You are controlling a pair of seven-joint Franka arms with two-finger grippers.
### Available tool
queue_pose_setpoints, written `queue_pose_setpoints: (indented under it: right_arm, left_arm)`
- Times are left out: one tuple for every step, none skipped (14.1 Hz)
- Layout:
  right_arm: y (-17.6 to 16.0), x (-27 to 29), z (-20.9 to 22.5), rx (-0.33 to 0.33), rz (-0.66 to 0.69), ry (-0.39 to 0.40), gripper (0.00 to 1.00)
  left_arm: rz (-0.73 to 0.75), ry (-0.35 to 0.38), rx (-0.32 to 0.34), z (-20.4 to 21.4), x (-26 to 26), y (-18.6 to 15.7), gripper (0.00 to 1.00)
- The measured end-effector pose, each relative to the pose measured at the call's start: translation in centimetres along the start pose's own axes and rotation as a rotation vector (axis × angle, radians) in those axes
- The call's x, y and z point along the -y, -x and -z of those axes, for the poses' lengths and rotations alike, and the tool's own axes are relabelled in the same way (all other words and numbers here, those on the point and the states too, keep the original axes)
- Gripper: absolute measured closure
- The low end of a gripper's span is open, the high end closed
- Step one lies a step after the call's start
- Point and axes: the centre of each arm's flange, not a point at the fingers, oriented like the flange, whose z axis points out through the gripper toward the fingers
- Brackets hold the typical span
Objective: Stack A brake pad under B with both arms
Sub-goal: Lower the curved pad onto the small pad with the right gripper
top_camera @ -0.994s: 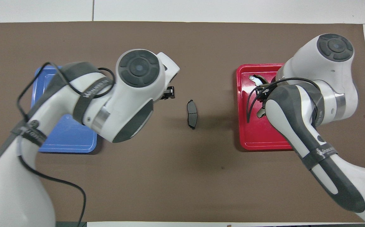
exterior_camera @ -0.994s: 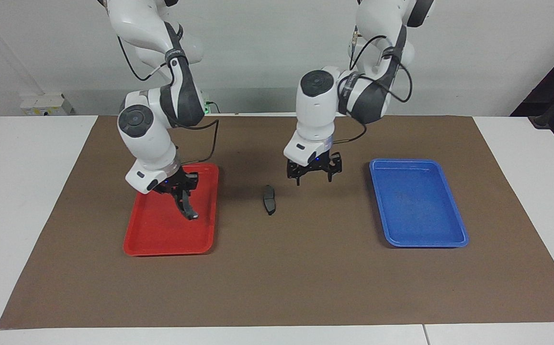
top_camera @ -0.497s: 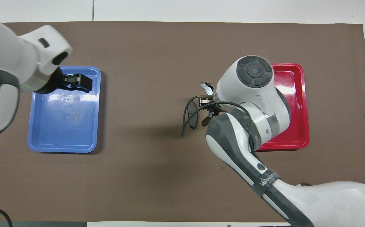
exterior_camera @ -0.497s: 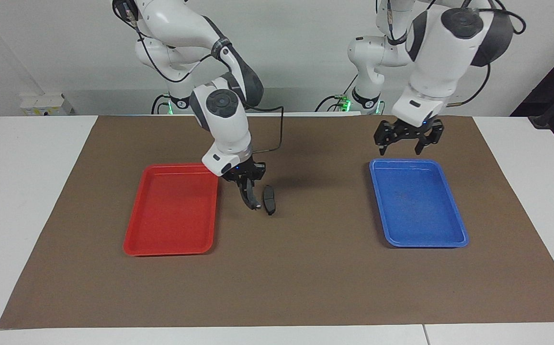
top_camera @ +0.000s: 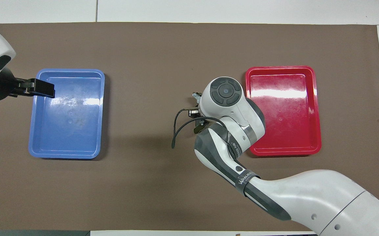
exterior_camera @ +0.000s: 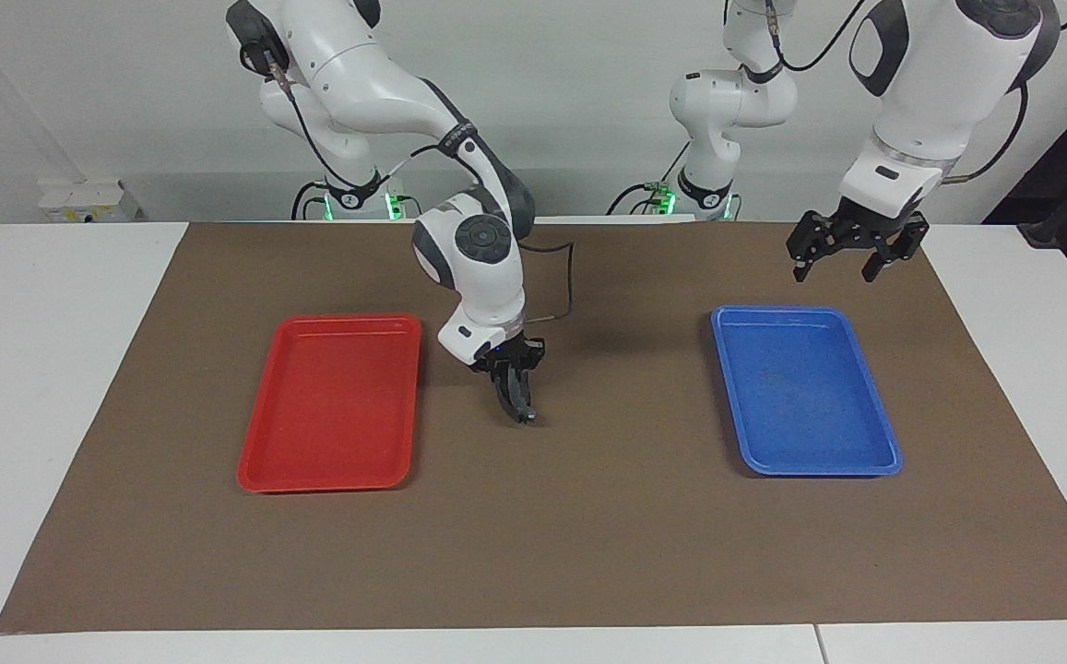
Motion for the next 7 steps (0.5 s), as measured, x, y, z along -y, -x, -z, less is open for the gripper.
queue_pose_setpoints:
  right_arm:
    - [0.1,0.1,-0.3,0.004,0.002,0.001,0.59]
    - [0.2,0.1,-0.5,0.008,0.003,0.003,0.59]
    - [0.3,0.1,-0.7,0.011,0.004,0.004,0.59]
    - [0.3,0.1,-0.8,0.013,0.005,0.005,0.59]
    - [0.4,0.1,-0.8,0.014,0.005,0.006,0.59]
    - [0.4,0.1,-0.9,0.017,0.005,0.007,0.59]
    - [0.5,0.0,-1.0,0.019,0.006,0.009,0.59]
  left_arm:
    - [-0.001,0.000,0.002,-0.1,0.0,0.0,0.00]
    - [-0.001,0.000,0.003,-0.2,0.0,0.0,0.00]
    - [-0.001,0.000,0.005,-0.2,0.0,0.0,0.00]
    - [-0.001,0.000,0.007,-0.3,0.0,0.1,0.00]
    - [-0.001,0.000,0.013,-0.6,0.0,0.1,0.00]
    - [-0.001,-0.001,0.020,-1.0,0.0,0.2,0.00]
    - [0.000,-0.001,0.026,-1.2,0.0,0.3,0.00]
